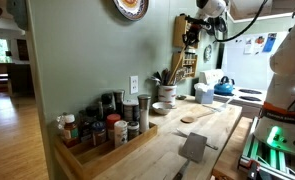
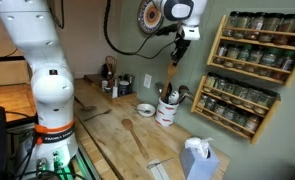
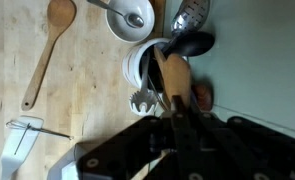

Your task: Place the wooden spatula on the table

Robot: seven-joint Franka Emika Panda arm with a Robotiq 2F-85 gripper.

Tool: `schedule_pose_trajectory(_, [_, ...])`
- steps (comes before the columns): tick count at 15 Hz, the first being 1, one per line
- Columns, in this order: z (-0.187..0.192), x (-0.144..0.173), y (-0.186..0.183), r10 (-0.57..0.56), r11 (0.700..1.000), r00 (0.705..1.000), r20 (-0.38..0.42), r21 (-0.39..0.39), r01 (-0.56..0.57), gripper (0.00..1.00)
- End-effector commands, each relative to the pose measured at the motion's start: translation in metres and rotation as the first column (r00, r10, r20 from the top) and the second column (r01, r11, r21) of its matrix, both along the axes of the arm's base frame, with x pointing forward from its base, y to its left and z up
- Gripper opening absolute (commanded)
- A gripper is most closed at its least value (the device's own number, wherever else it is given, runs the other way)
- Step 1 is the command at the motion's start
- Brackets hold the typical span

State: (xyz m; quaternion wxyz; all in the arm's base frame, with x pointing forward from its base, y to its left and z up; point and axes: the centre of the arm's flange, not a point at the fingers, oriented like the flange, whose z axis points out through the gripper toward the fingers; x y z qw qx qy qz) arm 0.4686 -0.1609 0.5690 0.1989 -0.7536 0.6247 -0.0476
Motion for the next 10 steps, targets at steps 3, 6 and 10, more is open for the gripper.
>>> schedule_pose_trajectory(3, [0.01,-0.056,-0.013,0.169,0.985,0.982,0.086,0.015,-0.171,0.02])
schedule_pose_trajectory(6, [0.011,-0.078,-0.017,0.298,0.952,0.947,0.121,0.033,-0.303,0.02])
schedule_pose_trajectory(10, [0.002,-0.106,-0.015,0.476,0.871,0.862,0.173,0.041,-0.49,0.02])
